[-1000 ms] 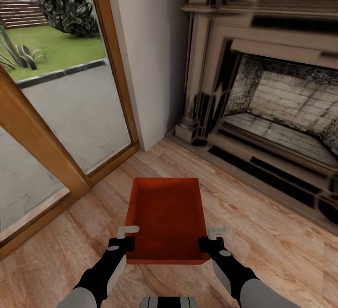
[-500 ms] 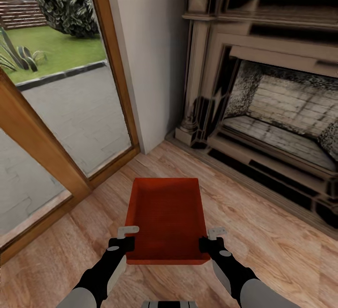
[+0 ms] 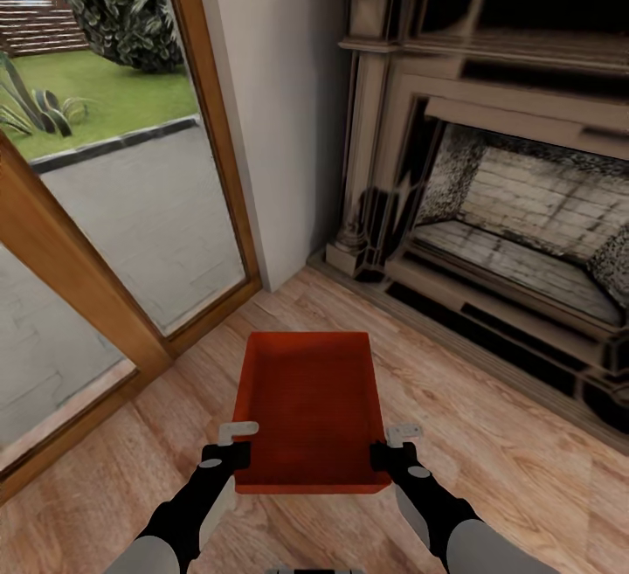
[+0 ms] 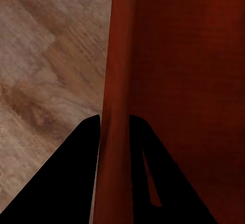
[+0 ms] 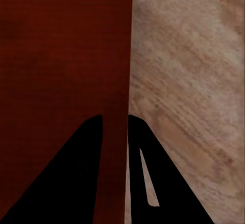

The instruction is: Move the two storage containers from the living room to the garage. In the garage, place one container on the floor and stack the other container on top of it (either order is fine).

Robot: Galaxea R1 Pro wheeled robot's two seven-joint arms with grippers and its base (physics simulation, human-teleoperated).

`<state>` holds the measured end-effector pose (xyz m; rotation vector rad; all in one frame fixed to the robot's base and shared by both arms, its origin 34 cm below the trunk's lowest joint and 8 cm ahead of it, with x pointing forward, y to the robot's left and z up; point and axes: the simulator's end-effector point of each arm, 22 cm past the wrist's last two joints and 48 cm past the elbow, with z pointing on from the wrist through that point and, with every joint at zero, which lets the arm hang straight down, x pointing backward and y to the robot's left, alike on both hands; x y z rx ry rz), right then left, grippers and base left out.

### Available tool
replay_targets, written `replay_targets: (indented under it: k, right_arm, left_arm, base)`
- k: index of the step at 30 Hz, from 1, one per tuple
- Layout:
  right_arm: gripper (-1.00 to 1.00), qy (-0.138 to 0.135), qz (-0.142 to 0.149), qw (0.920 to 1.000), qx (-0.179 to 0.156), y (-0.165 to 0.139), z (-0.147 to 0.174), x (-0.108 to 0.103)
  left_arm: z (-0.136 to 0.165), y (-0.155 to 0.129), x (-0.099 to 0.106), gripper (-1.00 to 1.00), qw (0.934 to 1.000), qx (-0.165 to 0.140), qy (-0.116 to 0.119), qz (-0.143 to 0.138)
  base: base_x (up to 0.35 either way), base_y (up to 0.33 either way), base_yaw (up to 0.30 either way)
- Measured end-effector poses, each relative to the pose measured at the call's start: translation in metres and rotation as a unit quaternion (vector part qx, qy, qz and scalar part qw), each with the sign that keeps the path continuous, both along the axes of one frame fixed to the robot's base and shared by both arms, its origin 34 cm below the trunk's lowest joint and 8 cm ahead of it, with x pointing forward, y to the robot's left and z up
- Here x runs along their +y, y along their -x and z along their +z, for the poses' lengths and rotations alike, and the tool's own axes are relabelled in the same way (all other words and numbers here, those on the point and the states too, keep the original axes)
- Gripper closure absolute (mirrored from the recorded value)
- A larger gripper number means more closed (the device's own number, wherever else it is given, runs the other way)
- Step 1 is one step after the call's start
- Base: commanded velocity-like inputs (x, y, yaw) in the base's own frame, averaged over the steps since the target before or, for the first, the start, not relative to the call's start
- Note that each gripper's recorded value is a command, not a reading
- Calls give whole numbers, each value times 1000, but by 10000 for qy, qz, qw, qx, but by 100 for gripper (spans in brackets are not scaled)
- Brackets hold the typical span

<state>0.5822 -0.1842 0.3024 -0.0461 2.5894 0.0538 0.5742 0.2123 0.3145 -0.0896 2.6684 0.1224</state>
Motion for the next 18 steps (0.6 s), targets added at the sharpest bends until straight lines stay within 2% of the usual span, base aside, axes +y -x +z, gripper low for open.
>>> replay_targets:
  k: [18]
  right_arm:
    - [100,0,5,10000,18,-6,37,1]
  left_arm:
    - [37,-6,1,100,10000,12,9,14]
  base:
    - [0,0,0]
